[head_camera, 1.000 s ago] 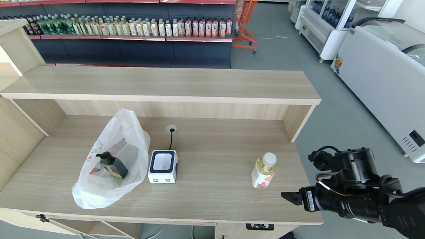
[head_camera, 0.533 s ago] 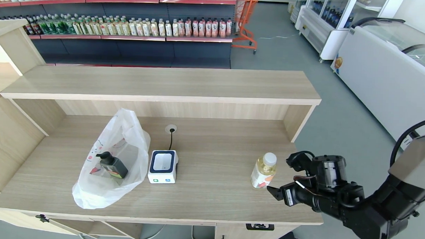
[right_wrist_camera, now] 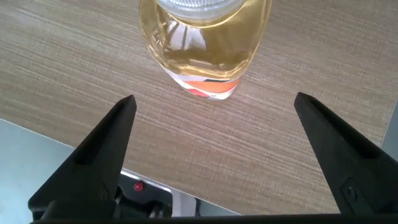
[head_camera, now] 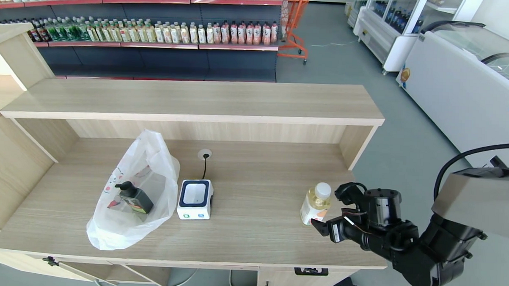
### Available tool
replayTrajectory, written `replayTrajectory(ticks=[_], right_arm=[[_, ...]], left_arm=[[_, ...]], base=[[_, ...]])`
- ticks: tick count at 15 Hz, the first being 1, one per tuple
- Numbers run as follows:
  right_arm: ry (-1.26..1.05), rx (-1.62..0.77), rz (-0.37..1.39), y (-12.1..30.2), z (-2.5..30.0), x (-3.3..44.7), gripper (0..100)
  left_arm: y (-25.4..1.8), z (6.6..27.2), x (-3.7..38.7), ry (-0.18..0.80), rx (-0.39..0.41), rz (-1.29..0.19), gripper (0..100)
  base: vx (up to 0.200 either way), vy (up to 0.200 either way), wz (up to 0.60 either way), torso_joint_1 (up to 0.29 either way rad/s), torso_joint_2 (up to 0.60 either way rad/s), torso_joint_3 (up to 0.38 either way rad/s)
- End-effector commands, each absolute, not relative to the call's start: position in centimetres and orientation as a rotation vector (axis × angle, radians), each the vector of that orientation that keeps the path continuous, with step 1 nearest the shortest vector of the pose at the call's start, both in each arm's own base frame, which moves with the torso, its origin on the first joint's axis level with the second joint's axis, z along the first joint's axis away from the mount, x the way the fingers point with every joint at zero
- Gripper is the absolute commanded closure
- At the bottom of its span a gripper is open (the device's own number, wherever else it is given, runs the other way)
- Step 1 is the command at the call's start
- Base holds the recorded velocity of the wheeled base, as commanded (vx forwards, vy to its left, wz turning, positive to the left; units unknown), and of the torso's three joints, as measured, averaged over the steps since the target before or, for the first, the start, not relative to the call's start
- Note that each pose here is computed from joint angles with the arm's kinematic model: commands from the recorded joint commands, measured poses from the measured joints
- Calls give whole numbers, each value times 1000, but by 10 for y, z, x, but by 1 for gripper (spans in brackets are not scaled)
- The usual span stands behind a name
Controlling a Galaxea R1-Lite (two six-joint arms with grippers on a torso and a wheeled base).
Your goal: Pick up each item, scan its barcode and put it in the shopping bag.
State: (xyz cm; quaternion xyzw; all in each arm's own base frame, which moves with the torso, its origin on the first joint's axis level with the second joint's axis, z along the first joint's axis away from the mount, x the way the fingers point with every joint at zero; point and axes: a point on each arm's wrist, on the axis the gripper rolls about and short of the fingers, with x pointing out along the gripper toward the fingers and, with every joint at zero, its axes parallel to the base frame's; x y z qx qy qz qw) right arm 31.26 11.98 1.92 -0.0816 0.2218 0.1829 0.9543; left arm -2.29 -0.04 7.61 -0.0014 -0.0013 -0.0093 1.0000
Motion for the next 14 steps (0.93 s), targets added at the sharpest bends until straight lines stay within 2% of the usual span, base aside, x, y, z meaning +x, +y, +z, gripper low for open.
replayTrajectory(ticks=[1, 14], right_arm=[[441, -166, 377, 125, 11, 322, 0], [310, -157, 421, 166, -2, 368, 0]], left_arm=[[0, 76, -23, -3, -3, -18, 0], [0, 76, -23, -3, -3, -18, 0]], base=[[0, 0, 0, 0, 0, 0], [0, 0, 0, 0, 0, 0]])
